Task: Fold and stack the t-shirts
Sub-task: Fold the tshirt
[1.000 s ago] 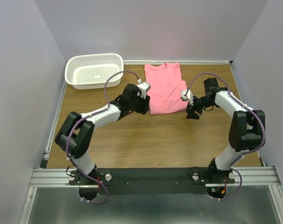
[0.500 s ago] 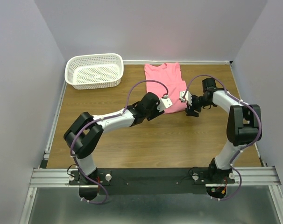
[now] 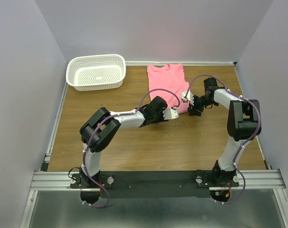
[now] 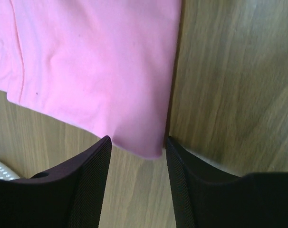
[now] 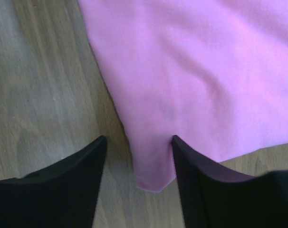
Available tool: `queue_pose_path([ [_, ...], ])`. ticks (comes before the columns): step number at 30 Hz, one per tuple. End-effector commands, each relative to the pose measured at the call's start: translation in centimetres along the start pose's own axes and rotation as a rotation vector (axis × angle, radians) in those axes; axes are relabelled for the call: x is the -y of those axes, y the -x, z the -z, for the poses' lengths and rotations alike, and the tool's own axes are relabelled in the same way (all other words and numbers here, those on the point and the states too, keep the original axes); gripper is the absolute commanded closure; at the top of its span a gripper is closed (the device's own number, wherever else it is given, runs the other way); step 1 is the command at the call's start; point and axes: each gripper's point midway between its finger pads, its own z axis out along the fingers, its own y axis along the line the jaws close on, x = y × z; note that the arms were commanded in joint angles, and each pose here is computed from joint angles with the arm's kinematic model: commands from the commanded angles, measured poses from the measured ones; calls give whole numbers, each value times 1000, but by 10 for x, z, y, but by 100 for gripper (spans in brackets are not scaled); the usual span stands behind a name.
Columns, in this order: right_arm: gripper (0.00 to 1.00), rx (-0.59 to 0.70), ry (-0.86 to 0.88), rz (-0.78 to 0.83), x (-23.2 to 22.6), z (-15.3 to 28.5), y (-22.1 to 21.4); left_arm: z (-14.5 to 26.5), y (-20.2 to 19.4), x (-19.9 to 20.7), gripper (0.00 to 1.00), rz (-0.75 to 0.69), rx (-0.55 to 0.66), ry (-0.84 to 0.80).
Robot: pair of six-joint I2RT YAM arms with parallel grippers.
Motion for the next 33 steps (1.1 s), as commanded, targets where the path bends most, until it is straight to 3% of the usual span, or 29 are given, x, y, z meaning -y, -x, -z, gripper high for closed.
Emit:
queue_pose_path([
  [1, 39, -15, -1, 4, 8, -6, -9, -14, 3, -4, 43, -29, 0, -2],
  [5, 56, -18, 8, -6, 7, -10, -11, -23, -1, -8, 46, -30, -20, -6],
  [10, 76, -21, 26, -24, 1, -14, -16, -30, -14, 4, 59, -17, -40, -52],
  [11, 80, -20, 31, -30, 0, -15, -17, -31, -16, 8, 65, -18, -43, -63],
  [12, 87, -19, 31, -43, -1, -15, -16, -32, -16, 10, 81, -13, -43, -72],
  [14, 93, -16, 41, -75, -3, -14, -14, -31, -18, 16, 100, 3, -52, -93],
  [18, 99, -74, 99, -137, -28, 1, -16, -8, 2, 22, 100, 36, -10, -132],
  [21, 99, -118, 137, -106, -58, 25, -13, 22, 26, 51, 100, 31, 52, -214],
  [29, 100, -198, 260, -116, -182, 82, -7, 107, 72, 176, 100, -10, 156, -506],
  [33, 99, -188, 218, -125, -207, 100, 6, 141, 90, 218, 100, -17, 217, -600],
])
